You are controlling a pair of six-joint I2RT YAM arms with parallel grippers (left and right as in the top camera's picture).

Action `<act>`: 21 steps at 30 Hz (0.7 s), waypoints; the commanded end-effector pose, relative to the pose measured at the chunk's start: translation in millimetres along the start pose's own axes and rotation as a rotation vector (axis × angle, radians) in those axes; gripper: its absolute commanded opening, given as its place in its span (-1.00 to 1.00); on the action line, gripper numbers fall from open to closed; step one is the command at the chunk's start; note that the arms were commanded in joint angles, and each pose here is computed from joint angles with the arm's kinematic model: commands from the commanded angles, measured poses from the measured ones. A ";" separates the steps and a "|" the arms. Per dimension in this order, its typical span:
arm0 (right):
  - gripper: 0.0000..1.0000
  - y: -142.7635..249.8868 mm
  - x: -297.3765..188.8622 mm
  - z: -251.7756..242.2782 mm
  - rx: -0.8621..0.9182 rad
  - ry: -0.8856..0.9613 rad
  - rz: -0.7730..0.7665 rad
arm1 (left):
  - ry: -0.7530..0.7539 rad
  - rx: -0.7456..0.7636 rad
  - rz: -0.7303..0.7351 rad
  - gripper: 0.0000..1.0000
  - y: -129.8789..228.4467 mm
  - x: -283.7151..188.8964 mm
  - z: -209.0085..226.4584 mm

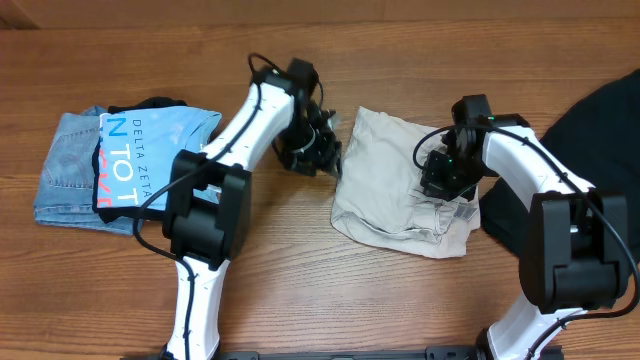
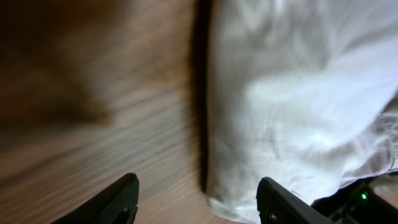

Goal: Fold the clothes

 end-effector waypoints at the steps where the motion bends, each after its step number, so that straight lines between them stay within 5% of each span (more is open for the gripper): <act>1: -0.92 15.4 4.6 17.4 -0.025 -0.055 0.062 | 0.094 -0.028 -0.018 0.40 4.5 10.0 -14.7; 5: -0.92 16.8 5.2 18.7 -0.034 -0.054 0.063 | 0.142 0.018 -0.152 0.82 -23.1 24.2 -14.3; 9: -0.92 16.7 5.2 18.7 -0.034 -0.053 0.063 | 0.190 0.060 -0.241 0.94 -43.1 32.9 -25.1; 17: -0.92 14.2 5.5 15.2 -0.034 -0.032 0.048 | 0.217 0.201 -0.234 0.91 -46.2 60.4 -78.5; 21: -0.92 12.3 5.6 12.7 -0.034 -0.016 0.036 | 0.190 0.186 -0.215 0.63 -43.1 70.4 -88.0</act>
Point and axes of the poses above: each gripper's point midway between its finger pads, its own x axis out along the fingers, its own z axis along the line the jaws close on, y = z × x, the point moved 1 cm from there along -x, back along the fingers, and after that the axes turned 12 degrees about x, right-handed, at the moved point
